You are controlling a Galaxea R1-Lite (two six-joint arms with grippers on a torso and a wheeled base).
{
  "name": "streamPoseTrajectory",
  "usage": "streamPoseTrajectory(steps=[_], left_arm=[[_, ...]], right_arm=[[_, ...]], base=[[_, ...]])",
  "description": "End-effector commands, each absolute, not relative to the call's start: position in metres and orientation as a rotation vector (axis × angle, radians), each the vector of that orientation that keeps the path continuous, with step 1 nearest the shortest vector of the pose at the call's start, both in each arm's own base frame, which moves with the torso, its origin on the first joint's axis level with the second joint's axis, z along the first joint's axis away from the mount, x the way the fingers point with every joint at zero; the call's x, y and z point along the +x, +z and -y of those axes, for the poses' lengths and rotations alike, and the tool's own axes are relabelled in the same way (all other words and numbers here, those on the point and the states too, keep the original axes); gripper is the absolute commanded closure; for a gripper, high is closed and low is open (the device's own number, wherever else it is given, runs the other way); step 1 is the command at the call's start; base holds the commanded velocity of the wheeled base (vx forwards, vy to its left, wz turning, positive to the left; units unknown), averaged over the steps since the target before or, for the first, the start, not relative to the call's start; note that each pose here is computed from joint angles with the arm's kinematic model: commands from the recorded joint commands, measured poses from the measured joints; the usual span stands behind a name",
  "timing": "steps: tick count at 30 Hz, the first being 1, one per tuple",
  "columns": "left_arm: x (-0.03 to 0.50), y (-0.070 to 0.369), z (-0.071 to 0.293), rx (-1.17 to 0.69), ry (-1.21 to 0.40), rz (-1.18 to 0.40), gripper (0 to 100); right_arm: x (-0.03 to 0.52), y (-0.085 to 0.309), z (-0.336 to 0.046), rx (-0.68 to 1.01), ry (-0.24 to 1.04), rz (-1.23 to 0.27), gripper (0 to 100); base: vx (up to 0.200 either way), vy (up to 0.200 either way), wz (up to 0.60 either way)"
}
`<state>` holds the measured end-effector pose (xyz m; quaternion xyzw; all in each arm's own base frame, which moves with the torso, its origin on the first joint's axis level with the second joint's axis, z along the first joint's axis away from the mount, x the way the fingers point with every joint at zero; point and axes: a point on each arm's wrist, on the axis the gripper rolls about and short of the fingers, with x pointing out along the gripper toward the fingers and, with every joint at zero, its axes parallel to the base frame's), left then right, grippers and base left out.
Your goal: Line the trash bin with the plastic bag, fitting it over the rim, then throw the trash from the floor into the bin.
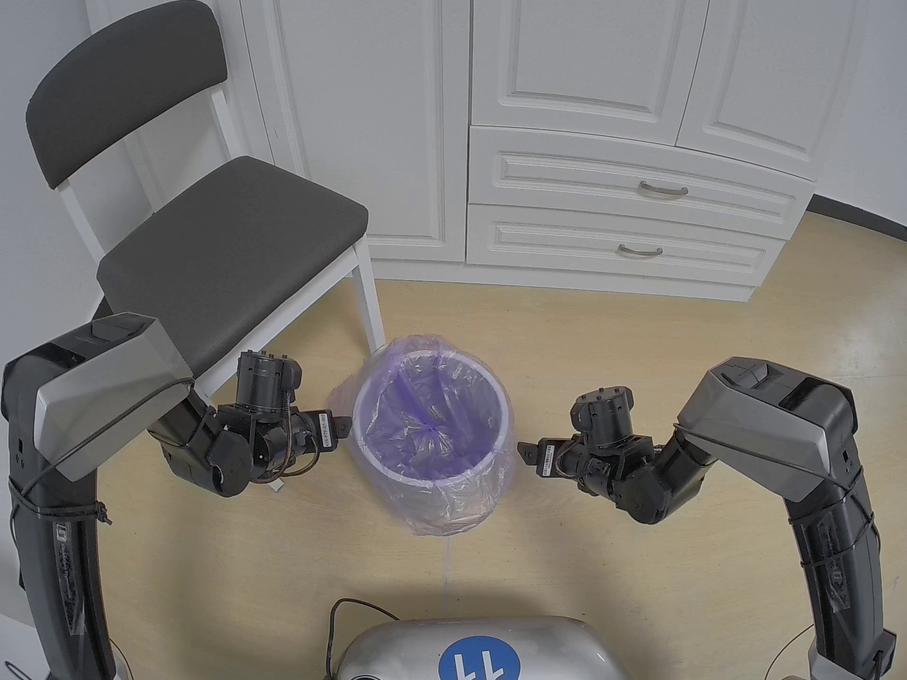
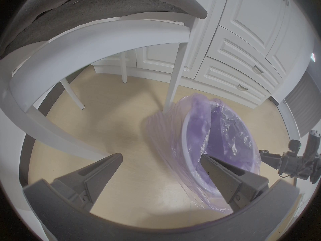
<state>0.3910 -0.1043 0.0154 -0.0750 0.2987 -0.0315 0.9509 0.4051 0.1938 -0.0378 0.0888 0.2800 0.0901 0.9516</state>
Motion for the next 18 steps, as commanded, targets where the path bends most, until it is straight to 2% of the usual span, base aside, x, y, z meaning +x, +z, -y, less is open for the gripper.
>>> streamPoseTrajectory(steps=[1,7,18], left_arm=[[0.386,0.014,0.102,-0.135,-0.077,-0.58,0],[0.385,0.013,0.103,-0.127,-0.086,-0.562,0],[0.385,0.012,0.103,-0.125,-0.087,-0.563,0]], right_arm=[[0.371,-0.042,-0.213,0.117,0.338,-0.543,0],[0.368,-0.069,-0.222,0.092,0.349,-0.584,0],[0.377,-0.067,-0.217,0.094,0.328,-0.6,0]], base=[[0.0,0.0,0.0],[0.0,0.0,0.0],[0.0,0.0,0.0]])
